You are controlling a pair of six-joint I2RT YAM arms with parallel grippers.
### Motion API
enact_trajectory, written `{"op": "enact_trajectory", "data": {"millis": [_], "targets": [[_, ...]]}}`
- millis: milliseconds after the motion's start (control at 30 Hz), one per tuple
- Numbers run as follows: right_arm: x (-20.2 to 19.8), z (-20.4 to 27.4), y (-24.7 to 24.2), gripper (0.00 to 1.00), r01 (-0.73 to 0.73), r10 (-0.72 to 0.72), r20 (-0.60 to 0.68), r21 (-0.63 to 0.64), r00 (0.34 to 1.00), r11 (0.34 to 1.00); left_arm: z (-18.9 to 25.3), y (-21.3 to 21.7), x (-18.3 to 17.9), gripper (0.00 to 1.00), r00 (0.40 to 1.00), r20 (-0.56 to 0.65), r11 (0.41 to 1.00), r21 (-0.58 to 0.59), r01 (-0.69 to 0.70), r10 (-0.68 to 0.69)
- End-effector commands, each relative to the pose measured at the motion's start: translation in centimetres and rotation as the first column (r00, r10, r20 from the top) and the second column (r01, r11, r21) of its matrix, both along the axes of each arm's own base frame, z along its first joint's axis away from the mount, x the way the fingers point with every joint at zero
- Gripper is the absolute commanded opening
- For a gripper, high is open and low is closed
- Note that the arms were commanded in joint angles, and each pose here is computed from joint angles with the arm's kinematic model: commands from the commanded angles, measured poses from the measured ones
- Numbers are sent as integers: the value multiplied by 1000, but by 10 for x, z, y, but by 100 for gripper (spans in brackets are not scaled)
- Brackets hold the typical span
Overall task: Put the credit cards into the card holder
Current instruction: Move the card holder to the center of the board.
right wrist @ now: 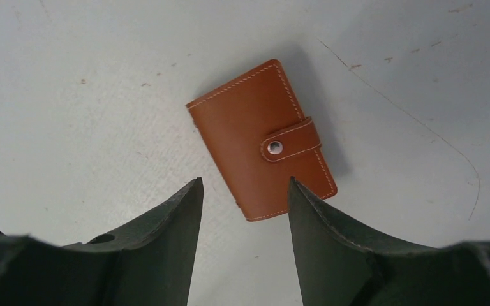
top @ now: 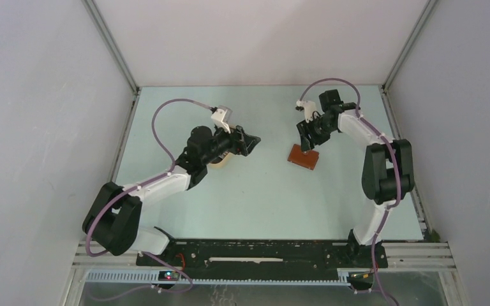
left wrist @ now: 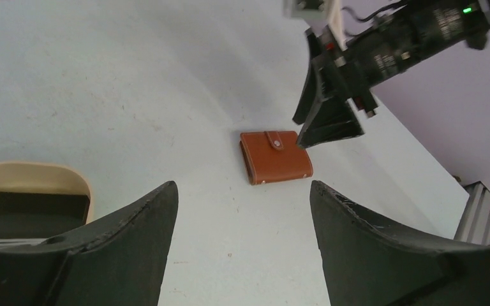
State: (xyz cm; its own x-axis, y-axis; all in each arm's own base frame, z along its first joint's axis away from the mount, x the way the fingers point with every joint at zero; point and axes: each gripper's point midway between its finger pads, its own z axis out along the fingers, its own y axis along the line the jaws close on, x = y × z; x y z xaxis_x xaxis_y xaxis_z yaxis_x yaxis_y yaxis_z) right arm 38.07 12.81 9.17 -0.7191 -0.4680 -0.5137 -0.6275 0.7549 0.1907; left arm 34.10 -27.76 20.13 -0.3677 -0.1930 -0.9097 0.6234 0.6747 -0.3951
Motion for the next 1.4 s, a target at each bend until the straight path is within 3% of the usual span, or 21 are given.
{"op": "enact_trajectory", "data": {"millis": [0,267,867,1367], "targets": [[8,0,-16,60,39,-40,-51,-22,998,999,23,-3,0,80,996,87,998,-56,21,-16],[16,-19,-32,62,76,-78,-127,-21,989,997,22,-5,-2,80,995,89,998,-57,39,-33],[12,-55,-33,66,-7,-7,-235,-55,972,998,20,-8,-4,79,995,87,996,-62,60,-55],[-17,-57,-12,53,-110,99,-244,-29,965,994,17,-12,-3,73,995,72,995,-67,71,-66]]}}
